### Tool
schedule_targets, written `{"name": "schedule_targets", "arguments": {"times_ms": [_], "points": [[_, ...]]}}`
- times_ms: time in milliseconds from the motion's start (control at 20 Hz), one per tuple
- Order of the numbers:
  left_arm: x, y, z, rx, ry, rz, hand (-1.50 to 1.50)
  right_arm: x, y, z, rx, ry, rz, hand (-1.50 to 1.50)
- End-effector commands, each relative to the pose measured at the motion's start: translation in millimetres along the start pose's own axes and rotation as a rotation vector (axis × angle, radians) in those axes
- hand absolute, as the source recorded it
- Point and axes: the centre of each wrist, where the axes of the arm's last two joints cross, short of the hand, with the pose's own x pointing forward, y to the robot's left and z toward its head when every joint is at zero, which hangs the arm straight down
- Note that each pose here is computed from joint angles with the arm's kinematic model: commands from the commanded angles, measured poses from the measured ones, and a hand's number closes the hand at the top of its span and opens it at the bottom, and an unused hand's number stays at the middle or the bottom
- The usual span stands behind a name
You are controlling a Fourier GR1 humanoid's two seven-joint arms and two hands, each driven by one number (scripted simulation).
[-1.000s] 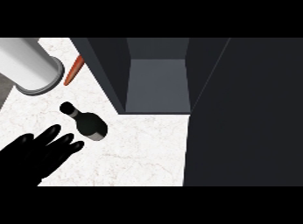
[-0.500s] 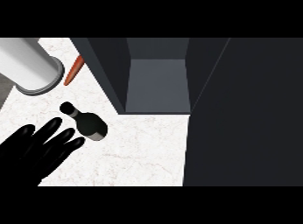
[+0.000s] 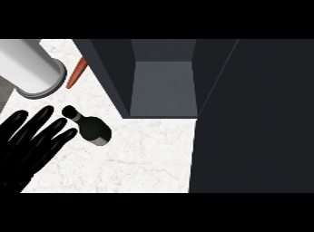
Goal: Pick up the wine, place it into the cabinet and close the cabinet
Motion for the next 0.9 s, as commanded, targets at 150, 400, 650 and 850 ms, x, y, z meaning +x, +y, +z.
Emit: {"name": "schedule_targets", "arguments": {"times_ms": [150,400,650,850], "points": [[4.1,31.9,14.2,0.092,-0.005,-0.047,-1.50,25.9,8.8,12.9,0.005,-0.049,-0.021,-1.50],[3.2,55.5,-5.7,0.138,-0.034,-0.084,-1.50,29.1,3.6,14.0,0.019,-0.028,-0.004,-1.50],[-18.5,75.6,4.4,0.216,-0.016,-0.140,-1.50,15.8,-1.2,14.9,-0.003,-0.038,-0.026,-1.50],[-39.4,99.0,3.4,0.247,0.011,-0.133,-1.50,35.8,17.2,19.2,0.016,-0.043,-0.026,-1.50]]}}
